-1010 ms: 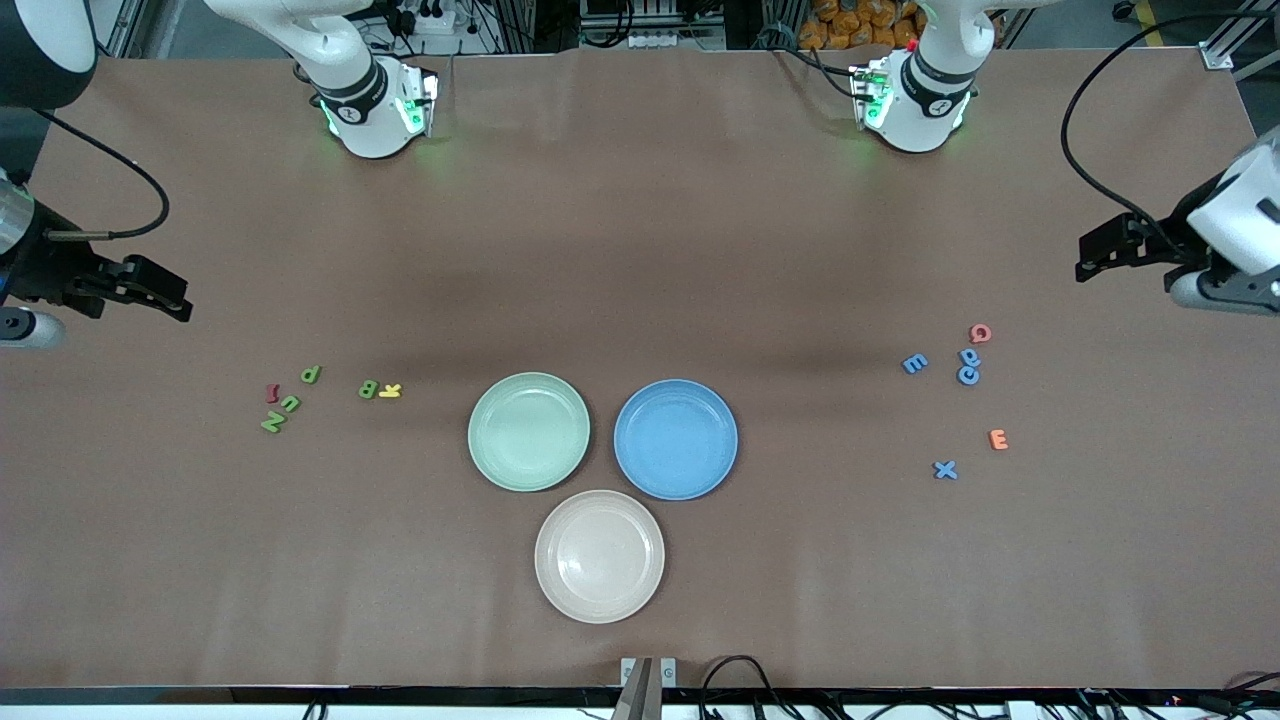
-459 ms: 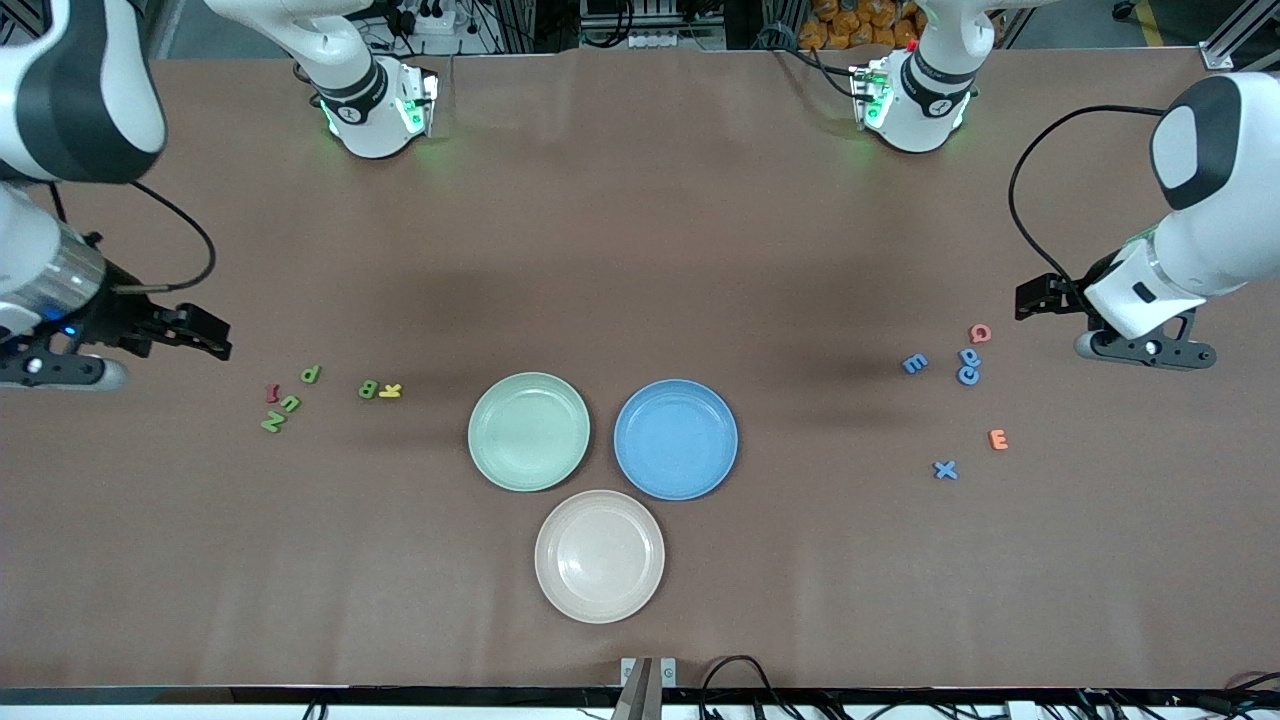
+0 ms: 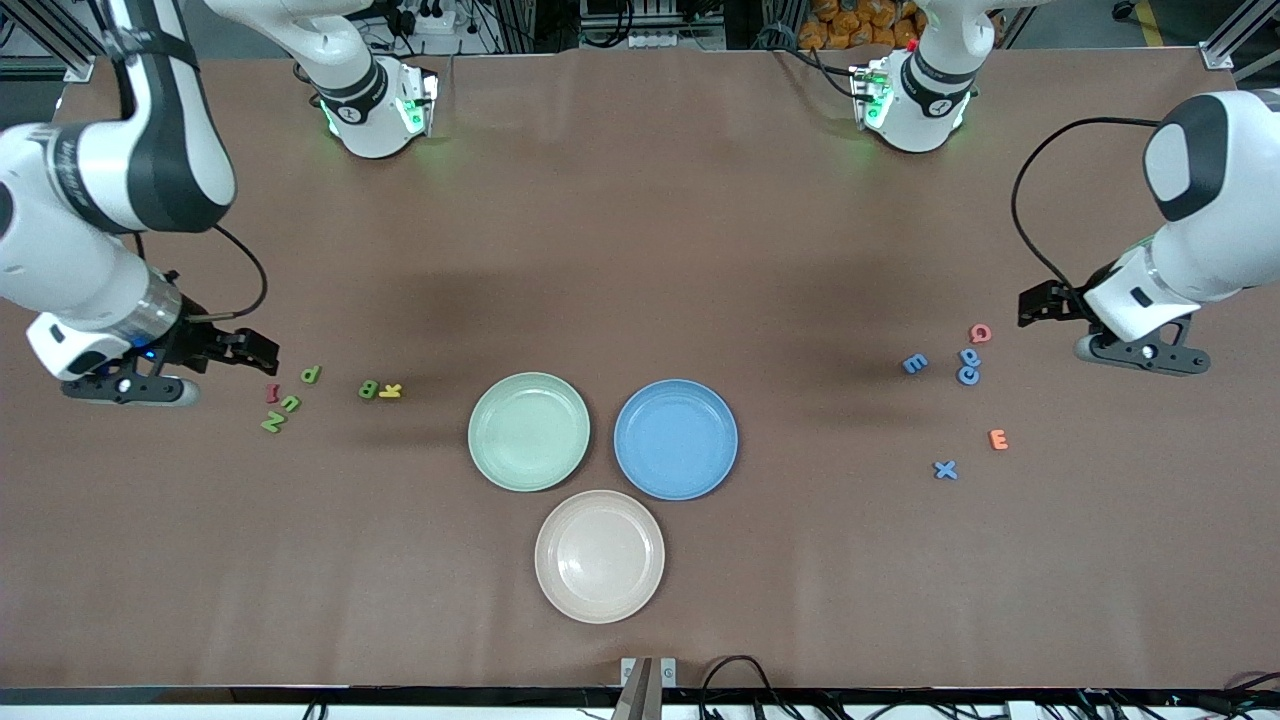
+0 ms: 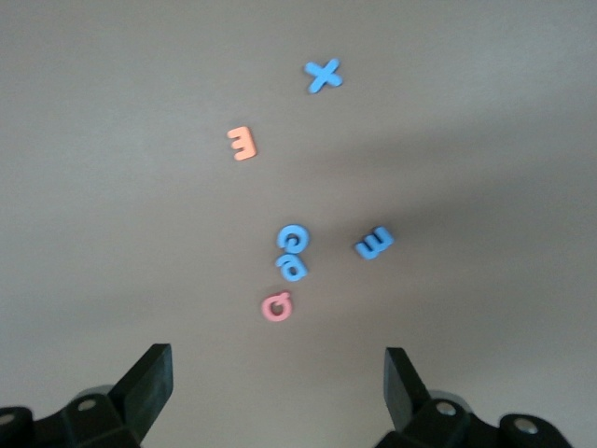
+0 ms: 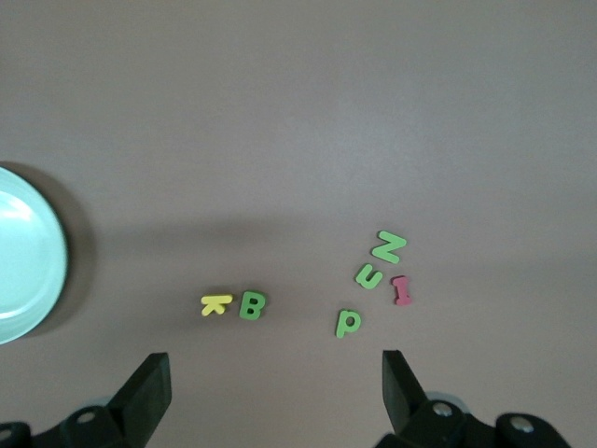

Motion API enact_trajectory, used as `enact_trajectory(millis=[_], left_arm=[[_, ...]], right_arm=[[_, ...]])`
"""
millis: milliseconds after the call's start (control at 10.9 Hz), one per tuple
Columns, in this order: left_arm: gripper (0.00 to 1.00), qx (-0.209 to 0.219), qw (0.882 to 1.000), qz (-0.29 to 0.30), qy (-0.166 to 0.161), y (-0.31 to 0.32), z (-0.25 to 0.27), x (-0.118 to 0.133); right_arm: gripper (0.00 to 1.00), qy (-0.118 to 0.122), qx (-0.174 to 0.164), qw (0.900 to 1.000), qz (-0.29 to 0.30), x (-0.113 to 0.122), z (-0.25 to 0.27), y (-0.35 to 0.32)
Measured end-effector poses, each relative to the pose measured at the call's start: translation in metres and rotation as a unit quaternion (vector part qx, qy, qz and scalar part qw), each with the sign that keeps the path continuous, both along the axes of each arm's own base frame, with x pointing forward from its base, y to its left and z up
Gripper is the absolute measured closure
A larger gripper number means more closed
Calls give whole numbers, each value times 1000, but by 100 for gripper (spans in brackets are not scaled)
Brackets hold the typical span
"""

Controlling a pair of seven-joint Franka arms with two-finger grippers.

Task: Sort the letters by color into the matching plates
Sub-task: 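Lower the right gripper onto the green P while the left gripper descends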

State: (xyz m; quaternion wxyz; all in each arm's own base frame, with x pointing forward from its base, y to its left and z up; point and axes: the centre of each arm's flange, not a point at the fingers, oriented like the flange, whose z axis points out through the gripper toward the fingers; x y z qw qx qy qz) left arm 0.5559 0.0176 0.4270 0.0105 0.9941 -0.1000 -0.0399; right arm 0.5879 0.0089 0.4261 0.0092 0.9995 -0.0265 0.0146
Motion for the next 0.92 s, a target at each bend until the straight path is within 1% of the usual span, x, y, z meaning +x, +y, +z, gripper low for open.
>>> enact_trajectory(millis=[184, 367, 551, 643, 827, 919], left_arm=[[0, -2, 1000, -2, 4, 23, -10, 0], [0, -3, 1000, -6, 6, 21, -32, 0], [0, -3, 1000, -14, -16, 19, -74, -8], [0, -1, 999, -21, -25, 18, -94, -15], [0, 1, 999, -24, -45, 18, -125, -29], [0, 1, 999, -25, -48, 17, -135, -33]], right_arm=[[0, -7, 1, 1000, -11, -14, -45, -14], [0, 2, 8, 999, -33, -31, -77, -30], [0, 19, 25, 997, -66, -42, -100, -48], [0, 24, 29, 996, -79, -44, -111, -56], [0, 25, 37, 993, -106, -43, -140, -72], [0, 22, 42, 992, -117, -44, -155, -76]])
